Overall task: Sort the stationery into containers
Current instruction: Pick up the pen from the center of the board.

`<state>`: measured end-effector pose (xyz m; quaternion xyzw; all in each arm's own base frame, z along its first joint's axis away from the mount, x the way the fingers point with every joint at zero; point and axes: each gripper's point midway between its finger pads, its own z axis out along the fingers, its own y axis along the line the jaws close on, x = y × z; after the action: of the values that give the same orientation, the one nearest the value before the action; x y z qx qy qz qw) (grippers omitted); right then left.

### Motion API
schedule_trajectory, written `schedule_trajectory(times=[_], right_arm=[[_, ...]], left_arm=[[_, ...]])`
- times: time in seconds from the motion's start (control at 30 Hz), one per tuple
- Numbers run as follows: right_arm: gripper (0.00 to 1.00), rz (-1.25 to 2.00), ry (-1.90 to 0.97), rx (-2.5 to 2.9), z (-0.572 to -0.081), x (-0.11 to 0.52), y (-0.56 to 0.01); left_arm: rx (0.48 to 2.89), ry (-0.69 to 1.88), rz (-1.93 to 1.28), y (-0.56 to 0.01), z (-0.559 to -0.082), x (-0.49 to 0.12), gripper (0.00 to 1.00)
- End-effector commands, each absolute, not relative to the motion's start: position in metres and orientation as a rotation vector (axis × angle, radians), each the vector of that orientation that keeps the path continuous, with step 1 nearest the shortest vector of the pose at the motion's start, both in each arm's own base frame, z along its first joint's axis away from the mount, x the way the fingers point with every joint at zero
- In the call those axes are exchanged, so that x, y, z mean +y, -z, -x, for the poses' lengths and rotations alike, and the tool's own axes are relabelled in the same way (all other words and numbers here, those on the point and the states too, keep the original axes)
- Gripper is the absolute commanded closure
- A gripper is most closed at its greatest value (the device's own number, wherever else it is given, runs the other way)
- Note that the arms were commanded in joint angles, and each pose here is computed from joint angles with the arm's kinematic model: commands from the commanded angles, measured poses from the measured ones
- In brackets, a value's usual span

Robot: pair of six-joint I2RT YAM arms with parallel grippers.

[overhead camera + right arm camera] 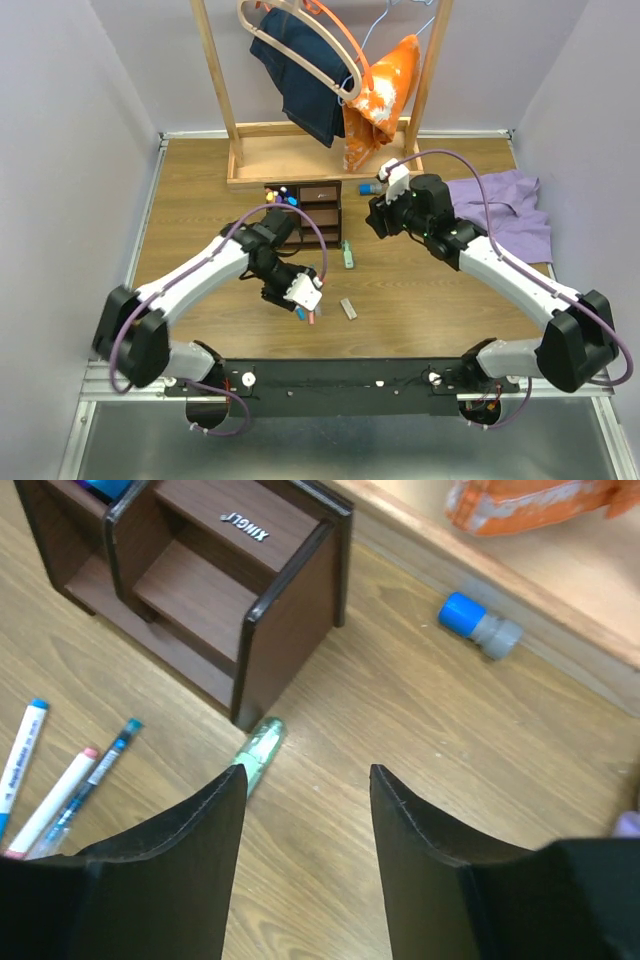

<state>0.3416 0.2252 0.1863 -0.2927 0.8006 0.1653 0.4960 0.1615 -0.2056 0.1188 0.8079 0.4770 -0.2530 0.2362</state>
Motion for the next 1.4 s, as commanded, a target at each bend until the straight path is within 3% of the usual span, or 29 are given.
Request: schedule_trajectory(times=[0.0, 0.37, 0.73, 1.03, 1.23, 1.37], right_arm=[[0.39, 0.757, -0.301, 1.927, -0.338, 0.202, -0.190], [0.40, 0.709, -0.237, 1.886, -0.335, 0.178, -0.211], [0.41, 0.695, -0.250, 1.895, -0.335, 0.175, -0.209], [0.41, 0.698, -0.245, 1.889, -0.337, 0.174, -0.210], [0.41, 0.699, -0.255, 1.894, -0.338, 0.175, -0.208], [0.41, 0.709, -0.242, 1.904, -0.341, 0.175, -0.208]], left_arm=[[0.943, 0.680, -2.548, -0.082, -0.171, -0.203, 0.43], [0.884, 0.731, -2.697, -0.045, -0.162, -0.209, 0.57], [1.000, 0.702, -2.681, -0.020, -0.172, -0.218, 0.60], [0.959, 0.603, -2.784, -0.002, -0.166, -0.195, 0.64], [0.999, 0.582, -2.844, 0.015, -0.156, -0.174, 0.74], [1.066, 0.648, -2.795, 0.001, -0.150, -0.179, 0.92]])
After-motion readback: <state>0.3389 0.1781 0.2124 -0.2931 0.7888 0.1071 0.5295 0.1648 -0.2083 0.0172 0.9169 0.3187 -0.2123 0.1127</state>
